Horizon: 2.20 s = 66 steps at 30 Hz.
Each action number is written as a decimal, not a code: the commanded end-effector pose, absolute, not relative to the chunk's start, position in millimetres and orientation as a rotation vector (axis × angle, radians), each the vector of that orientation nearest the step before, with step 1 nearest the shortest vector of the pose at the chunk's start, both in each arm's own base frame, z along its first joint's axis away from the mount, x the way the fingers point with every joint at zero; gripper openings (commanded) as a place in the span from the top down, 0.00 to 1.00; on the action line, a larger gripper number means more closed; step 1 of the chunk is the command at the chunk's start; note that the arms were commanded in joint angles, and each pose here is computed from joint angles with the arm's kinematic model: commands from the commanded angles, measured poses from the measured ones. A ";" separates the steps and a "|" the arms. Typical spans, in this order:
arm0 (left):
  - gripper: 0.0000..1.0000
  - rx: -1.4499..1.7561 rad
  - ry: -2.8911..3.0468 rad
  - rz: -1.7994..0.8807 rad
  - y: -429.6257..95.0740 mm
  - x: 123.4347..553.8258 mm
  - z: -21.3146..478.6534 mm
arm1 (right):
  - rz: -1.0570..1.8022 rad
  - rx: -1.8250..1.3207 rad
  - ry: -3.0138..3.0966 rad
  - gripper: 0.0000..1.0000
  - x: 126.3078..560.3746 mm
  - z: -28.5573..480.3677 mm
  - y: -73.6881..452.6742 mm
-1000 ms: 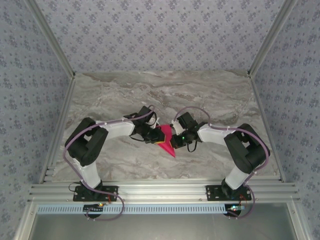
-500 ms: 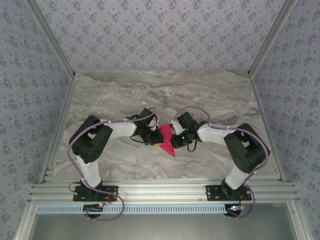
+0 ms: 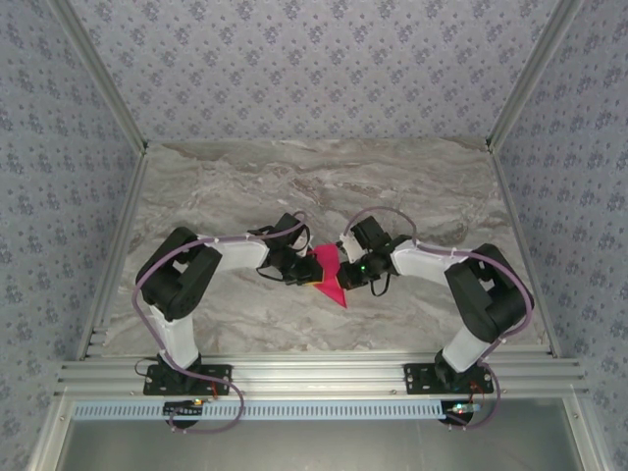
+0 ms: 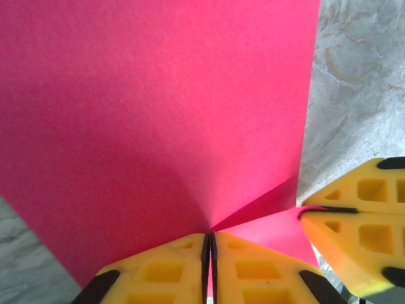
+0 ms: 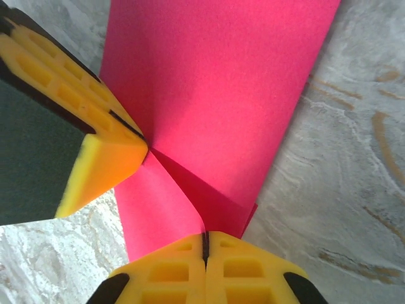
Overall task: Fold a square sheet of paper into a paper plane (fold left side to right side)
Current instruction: Third fold the triangle at the center of the table.
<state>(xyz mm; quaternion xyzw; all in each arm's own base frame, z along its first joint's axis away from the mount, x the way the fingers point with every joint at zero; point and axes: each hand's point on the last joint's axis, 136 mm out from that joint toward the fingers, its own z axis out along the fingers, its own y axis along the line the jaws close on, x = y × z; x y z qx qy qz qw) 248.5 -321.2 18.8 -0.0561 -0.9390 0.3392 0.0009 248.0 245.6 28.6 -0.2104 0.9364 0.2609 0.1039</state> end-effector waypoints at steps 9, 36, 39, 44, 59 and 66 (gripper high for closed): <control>0.75 -0.212 -3.002 1.118 -327.2 267.7 56.9 | 0.767 -0.621 2.833 1.00 239.6 16.6 239.3; 0.79 -0.247 -2.983 0.849 -322.0 293.9 5.1 | 0.773 -0.630 2.799 1.00 246.8 25.5 245.2; 0.80 -0.246 -2.982 0.836 -320.8 292.5 2.1 | 0.769 -0.631 2.798 1.00 248.9 25.7 246.1; 0.80 -0.245 -2.985 0.832 -320.5 293.8 2.0 | 0.761 -0.632 2.809 1.00 250.0 22.3 245.9; 0.81 -0.250 -2.986 0.827 -320.5 293.2 2.3 | 0.729 -0.620 2.815 1.00 253.6 19.9 242.7; 0.81 -0.249 -2.986 0.823 -320.0 292.9 2.0 | 0.747 -0.623 2.798 1.00 254.1 25.6 244.8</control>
